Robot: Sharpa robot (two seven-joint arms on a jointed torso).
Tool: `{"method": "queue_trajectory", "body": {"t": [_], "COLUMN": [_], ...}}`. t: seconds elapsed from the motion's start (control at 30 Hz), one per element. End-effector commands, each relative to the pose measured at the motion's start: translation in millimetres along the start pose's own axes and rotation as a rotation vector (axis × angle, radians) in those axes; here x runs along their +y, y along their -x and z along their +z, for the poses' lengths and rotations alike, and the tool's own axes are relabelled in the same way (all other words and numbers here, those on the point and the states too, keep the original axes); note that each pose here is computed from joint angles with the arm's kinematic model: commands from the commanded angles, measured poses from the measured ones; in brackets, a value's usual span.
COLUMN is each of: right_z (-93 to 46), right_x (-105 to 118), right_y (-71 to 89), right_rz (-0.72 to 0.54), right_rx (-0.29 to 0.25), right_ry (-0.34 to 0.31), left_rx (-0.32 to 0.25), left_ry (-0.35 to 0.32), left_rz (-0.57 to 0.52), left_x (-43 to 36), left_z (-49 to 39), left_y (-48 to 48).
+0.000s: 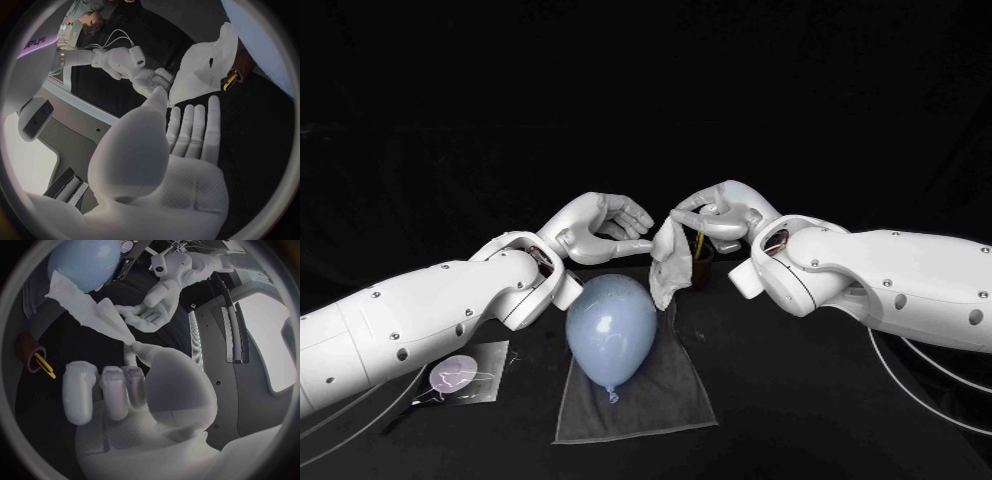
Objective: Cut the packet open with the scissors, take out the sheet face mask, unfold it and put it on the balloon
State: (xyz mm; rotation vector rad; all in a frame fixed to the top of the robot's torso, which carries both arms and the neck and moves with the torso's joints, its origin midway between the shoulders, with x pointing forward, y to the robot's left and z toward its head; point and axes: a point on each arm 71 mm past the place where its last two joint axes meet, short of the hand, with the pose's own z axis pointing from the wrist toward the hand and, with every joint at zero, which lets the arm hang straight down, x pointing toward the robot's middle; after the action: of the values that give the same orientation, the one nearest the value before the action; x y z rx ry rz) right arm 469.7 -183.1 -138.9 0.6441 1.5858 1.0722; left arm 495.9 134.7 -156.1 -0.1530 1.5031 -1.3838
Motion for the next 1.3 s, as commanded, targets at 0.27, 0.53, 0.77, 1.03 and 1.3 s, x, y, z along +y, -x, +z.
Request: {"method": "queue_trajectory", "body": {"t": [0.27, 0.53, 0.77, 1.03, 1.3], "right_z": [2.3, -0.6, -1.0, -1.7, -0.4], "right_x": [2, 5, 6, 7, 4], "right_y": [-6.6, -15.2, -18.7, -23.8, -24.4], "right_rz": [0.106, 0.139, 0.149, 0.166, 0.170], "right_rx": [0.014, 0.044, 0.058, 0.095, 0.109], "right_ry": [-0.010, -0.004, 0.001, -0.004, -0.018], "left_rx": [-0.067, -0.073, -0.034, -0.045, -0.059], "left_ry": [0.107, 0.193, 0.243, 0.248, 0.214], "left_rz": [-0.009, -0.060, -0.067, -0.065, -0.101], "left_x": [0.5, 3.5, 4.7, 5.0, 2.1], "left_z": [7.2, 13.3, 15.1, 16.1, 16.0], "left_y": [-6.3, -13.1, -19.3, -19.1, -18.6]}}
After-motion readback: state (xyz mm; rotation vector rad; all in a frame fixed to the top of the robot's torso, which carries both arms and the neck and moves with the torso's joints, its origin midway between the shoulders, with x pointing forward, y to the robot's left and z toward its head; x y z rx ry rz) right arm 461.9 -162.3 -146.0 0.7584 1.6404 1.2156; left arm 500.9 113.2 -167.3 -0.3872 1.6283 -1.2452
